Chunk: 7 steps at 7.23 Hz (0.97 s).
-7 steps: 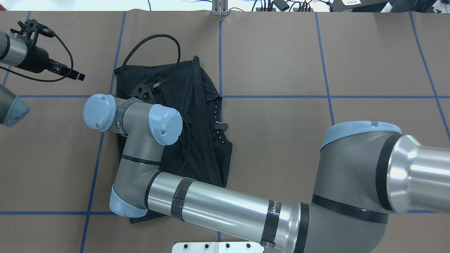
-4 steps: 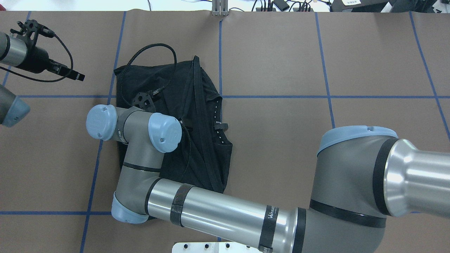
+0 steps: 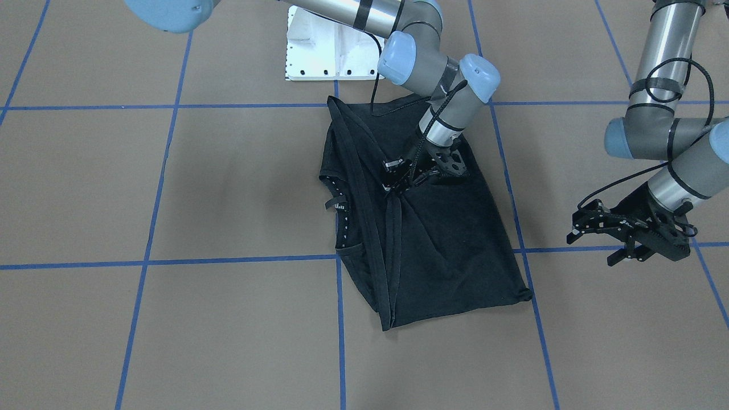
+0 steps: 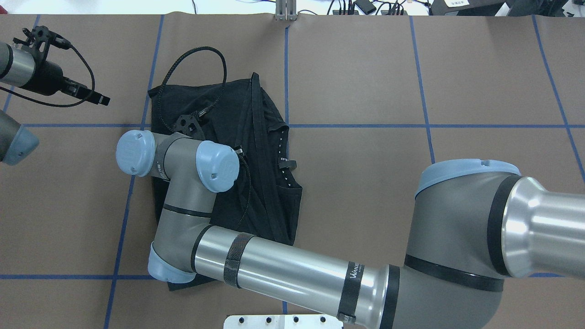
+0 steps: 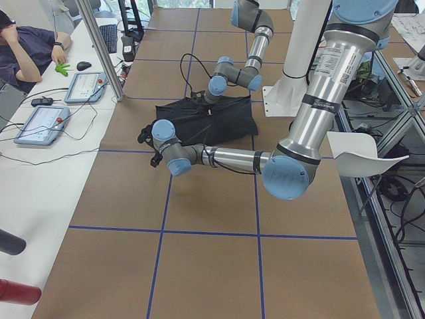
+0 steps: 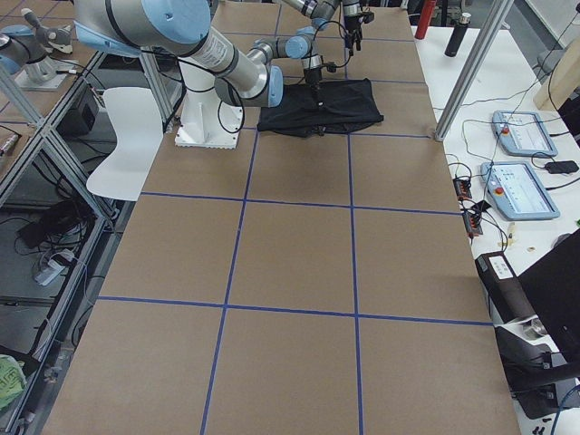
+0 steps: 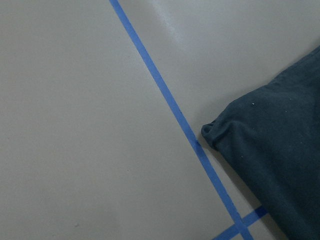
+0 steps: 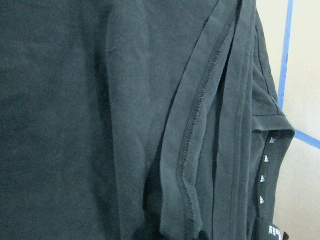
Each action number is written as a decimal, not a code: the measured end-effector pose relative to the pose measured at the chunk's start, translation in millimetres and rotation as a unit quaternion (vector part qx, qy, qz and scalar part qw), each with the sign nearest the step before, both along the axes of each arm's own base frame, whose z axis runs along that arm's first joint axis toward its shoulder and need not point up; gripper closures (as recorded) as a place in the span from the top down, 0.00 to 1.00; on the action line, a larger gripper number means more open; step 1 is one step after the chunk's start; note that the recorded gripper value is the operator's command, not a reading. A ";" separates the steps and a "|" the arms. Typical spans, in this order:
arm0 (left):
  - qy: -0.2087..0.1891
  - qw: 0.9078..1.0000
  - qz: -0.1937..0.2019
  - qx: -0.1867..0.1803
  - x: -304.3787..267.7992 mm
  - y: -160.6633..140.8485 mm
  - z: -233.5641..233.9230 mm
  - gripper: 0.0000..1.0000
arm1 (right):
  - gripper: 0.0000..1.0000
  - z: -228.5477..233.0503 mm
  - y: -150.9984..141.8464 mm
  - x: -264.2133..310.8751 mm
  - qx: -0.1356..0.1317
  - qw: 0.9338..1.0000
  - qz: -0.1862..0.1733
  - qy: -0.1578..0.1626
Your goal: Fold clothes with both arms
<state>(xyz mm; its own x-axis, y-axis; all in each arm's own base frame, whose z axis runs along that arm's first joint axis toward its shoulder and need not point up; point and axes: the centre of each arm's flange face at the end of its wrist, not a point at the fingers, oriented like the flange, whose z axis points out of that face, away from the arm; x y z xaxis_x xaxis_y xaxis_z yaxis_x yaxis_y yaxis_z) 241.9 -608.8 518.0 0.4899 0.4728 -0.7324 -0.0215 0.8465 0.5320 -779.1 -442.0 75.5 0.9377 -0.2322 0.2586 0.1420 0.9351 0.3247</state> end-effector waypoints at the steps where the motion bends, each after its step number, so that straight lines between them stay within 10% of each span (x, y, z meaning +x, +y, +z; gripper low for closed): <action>1: 0.000 1.000 0.000 0.000 -0.3 -0.1 -0.3 1.00 | 0.30 0.4 -3.5 2.1 0.002 1.000 -0.005 0.002; 7: 0.000 1.000 0.000 -0.001 0.1 0.4 1.0 1.00 | 0.34 -7.4 14.1 37.4 0.001 0.999 -0.036 0.030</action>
<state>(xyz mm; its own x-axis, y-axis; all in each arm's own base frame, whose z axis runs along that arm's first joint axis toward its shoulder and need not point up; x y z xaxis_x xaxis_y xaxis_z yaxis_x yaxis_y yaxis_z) 242.1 -608.4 519.0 0.4902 0.4722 -0.7327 -0.0222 0.8471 0.5310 -741.8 -427.9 68.1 0.9321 -0.3004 0.2023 0.2286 0.9213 0.3147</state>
